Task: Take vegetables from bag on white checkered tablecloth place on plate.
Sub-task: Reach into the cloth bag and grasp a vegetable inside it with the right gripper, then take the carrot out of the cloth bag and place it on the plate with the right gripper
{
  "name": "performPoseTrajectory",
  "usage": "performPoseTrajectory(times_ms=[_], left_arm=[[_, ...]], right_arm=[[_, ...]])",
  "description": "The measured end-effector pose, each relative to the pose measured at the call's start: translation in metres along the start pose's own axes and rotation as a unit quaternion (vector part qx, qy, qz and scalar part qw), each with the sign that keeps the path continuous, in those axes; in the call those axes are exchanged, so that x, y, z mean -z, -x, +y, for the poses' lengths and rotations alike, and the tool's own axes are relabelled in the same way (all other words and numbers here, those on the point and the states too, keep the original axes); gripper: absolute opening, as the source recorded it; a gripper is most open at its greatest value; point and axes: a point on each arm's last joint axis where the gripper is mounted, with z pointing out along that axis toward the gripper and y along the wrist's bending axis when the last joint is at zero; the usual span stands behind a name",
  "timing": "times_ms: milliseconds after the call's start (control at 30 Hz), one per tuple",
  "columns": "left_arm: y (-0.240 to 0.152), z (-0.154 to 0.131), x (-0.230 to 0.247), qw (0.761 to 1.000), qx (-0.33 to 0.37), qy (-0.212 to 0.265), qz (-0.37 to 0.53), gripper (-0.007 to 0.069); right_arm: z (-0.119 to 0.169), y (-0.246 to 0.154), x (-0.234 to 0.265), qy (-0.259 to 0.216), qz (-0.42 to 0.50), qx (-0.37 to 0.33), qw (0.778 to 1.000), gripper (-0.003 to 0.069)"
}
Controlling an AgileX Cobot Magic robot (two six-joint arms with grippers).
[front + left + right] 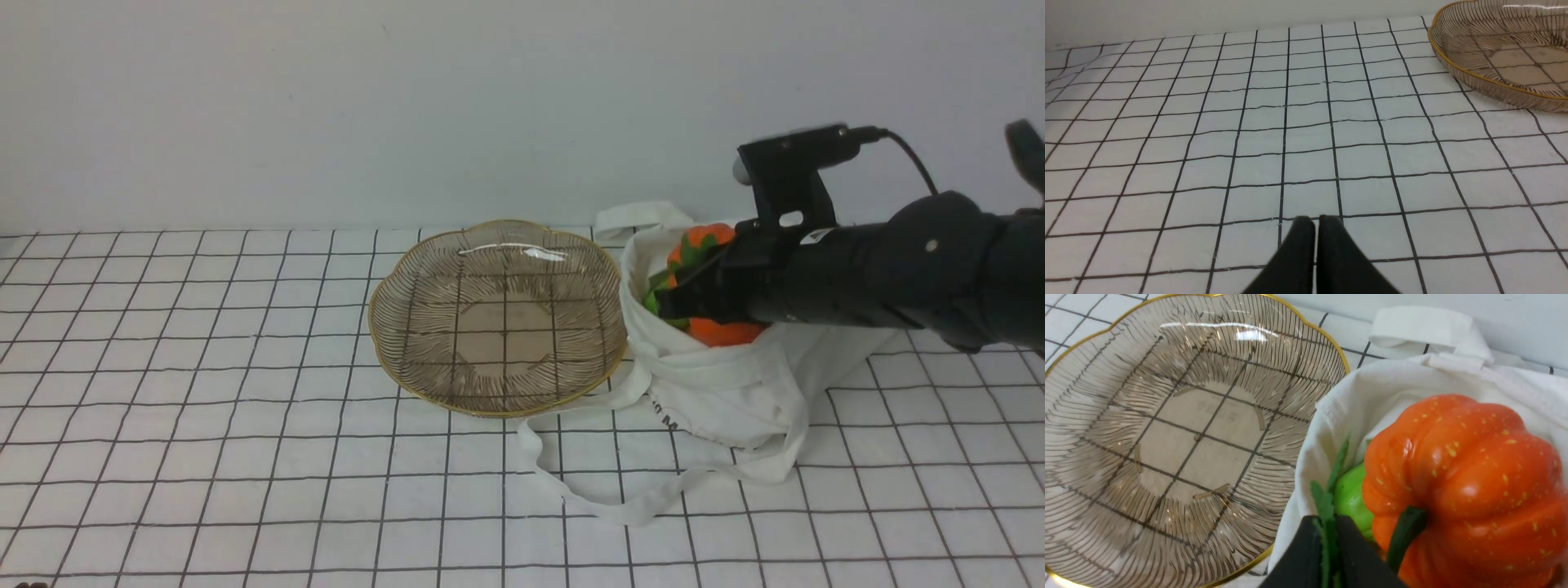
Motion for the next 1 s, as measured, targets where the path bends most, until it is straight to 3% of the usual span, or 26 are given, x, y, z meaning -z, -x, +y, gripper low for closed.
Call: performPoseTrajectory(times_ms=[367,533,767,1000], left_arm=[[0.000,0.000,0.000,1.000,0.000,0.000,0.000,-0.0008],[0.000,0.000,0.000,1.000,0.000,0.000,0.000,-0.0008],[0.000,0.000,0.000,1.000,0.000,0.000,0.000,-0.0008],[0.000,0.000,0.000,1.000,0.000,0.000,0.000,-0.0008]], right_arm=[[0.002,0.021,0.027,-0.001,-0.048,-0.002,0.999,-0.0005],[0.005,0.053,0.040,0.009,-0.094,-0.005,0.996,-0.0006],[0.019,0.126,0.068,0.070,-0.179,-0.041,0.980,-0.0006],[0.052,0.134,0.035,0.123,-0.168,-0.054,0.977,-0.0006]])
